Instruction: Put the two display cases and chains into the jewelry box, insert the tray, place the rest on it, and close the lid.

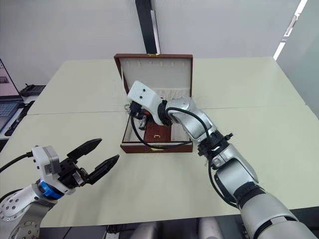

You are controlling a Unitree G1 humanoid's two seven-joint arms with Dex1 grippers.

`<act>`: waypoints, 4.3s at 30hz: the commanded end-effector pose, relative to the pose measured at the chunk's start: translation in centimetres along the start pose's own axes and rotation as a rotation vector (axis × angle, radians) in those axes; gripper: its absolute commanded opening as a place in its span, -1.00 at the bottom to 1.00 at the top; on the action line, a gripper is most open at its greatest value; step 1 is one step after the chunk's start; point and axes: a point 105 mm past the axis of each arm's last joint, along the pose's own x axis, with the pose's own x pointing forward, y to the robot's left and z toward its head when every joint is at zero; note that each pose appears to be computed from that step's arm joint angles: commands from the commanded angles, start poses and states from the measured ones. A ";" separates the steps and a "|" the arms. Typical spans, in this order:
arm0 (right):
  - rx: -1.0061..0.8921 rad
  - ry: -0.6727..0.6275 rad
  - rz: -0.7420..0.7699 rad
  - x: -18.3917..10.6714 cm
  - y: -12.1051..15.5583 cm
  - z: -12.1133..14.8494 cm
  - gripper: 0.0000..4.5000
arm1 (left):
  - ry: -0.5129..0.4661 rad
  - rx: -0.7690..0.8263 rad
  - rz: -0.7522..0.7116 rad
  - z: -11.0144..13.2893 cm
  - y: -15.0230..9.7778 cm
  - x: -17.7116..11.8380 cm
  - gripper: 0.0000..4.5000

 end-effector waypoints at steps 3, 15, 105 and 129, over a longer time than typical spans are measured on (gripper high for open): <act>-0.022 0.022 0.060 0.4 1.1 -0.8 -0.99 | -0.030 0.028 -0.008 0.8 -0.3 0.3 1.00; 0.007 -0.027 0.006 -0.1 0.1 0.4 0.21 | -0.030 0.020 -0.025 0.2 -0.4 0.2 1.00; 0.600 0.249 -0.876 -16.2 5.5 -15.9 0.81 | 0.094 0.109 -0.614 0.5 -4.4 3.0 1.00; 0.434 0.215 -0.881 -18.8 3.5 -14.3 -1.00 | 0.075 0.098 -0.558 0.4 -4.1 3.1 1.00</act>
